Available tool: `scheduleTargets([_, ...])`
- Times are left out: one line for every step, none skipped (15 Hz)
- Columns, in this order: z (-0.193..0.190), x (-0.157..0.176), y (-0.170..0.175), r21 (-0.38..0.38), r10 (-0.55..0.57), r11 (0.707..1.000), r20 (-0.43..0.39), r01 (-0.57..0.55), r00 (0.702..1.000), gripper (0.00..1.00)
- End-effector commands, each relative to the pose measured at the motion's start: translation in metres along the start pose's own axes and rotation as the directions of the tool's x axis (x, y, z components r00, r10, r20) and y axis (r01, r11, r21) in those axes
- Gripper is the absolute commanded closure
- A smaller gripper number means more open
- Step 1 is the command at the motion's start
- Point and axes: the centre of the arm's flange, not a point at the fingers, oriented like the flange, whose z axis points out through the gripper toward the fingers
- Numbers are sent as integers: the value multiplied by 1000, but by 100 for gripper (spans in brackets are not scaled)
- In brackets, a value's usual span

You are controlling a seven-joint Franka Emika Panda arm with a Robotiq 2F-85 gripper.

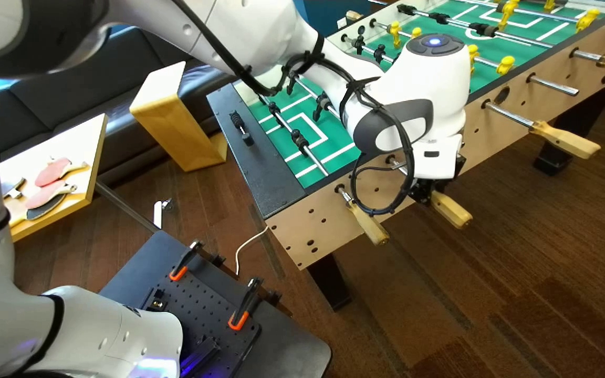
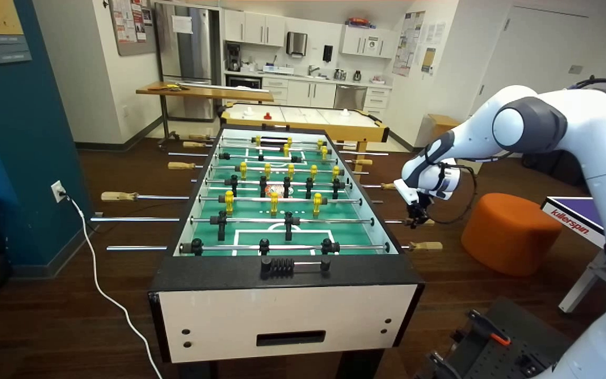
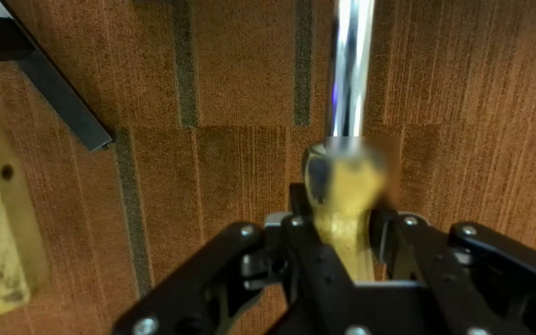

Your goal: Pull the second rod on the Foosball table

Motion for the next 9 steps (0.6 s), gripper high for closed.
scheduleTargets([-35,50,-4,2,81,997,8,-81,997,92])
scheduleTargets([-35,62,-5,-1,97,995,7,-97,995,92])
scheduleTargets([-33,71,-6,-5,111,994,7,-111,994,92])
scheduleTargets([-33,80,-6,-8,117,993,8,-117,993,92])
scheduleTargets([-32,87,-6,-9,123,992,8,-123,992,92])
scheduleTargets([-31,93,-6,-11,123,992,7,-123,992,92])
scheduleTargets([-30,100,-6,-12,128,992,5,-128,992,92])
scheduleTargets([-30,106,-6,-12,135,991,1,-135,991,92])
scheduleTargets([-30,114,-4,-10,137,990,0,-137,991,92])
